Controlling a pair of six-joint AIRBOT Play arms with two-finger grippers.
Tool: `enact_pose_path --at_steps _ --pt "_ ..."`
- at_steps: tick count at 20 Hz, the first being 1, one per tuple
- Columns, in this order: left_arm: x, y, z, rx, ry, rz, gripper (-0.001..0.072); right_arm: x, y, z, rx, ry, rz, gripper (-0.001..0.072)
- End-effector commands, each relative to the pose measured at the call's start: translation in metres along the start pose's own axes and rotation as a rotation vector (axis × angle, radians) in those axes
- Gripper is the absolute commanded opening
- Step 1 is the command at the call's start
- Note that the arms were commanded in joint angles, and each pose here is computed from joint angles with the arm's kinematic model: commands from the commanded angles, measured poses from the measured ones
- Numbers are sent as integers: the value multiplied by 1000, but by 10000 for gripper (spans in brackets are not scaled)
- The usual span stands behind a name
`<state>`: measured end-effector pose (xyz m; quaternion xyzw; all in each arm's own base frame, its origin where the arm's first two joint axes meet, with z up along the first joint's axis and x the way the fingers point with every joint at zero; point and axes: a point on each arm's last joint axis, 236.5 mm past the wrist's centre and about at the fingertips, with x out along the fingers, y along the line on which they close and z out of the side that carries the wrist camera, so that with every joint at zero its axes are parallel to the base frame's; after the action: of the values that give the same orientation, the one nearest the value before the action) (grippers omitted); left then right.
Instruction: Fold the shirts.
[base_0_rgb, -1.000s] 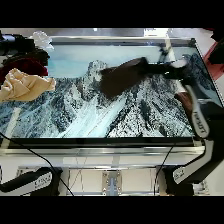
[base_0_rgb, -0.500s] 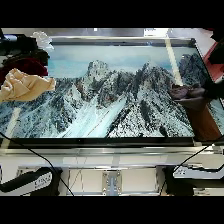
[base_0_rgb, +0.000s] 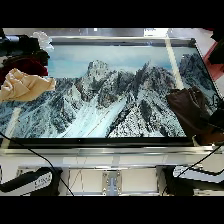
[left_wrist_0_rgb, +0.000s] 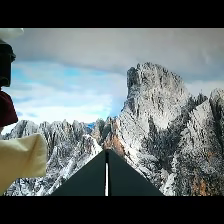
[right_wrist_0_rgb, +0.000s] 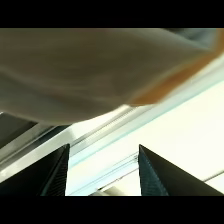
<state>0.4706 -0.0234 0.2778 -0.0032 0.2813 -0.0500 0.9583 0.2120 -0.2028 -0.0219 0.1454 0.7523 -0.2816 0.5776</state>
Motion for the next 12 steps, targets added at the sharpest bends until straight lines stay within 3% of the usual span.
enact_pose_path --at_steps 1,3,4,8,10,12 --pt "0 -1 0 -1 2 -3 11 -37 -17 21 53 -188 -20 493" --pt "0 -1 0 -2 2 -5 11 -88 -7 40 78 -384 81 492" --pt "0 -2 -1 -3 3 -6 11 -120 14 51 70 -498 204 492" --pt "1 -24 -3 -56 18 -102 11 -262 181 23 -291 -776 964 488" --pt "1 -38 -9 -88 41 -161 10 -274 243 -10 -483 -791 1049 487" --pt "0 -45 -18 -96 80 -188 11 -247 297 -42 -664 -750 980 481"
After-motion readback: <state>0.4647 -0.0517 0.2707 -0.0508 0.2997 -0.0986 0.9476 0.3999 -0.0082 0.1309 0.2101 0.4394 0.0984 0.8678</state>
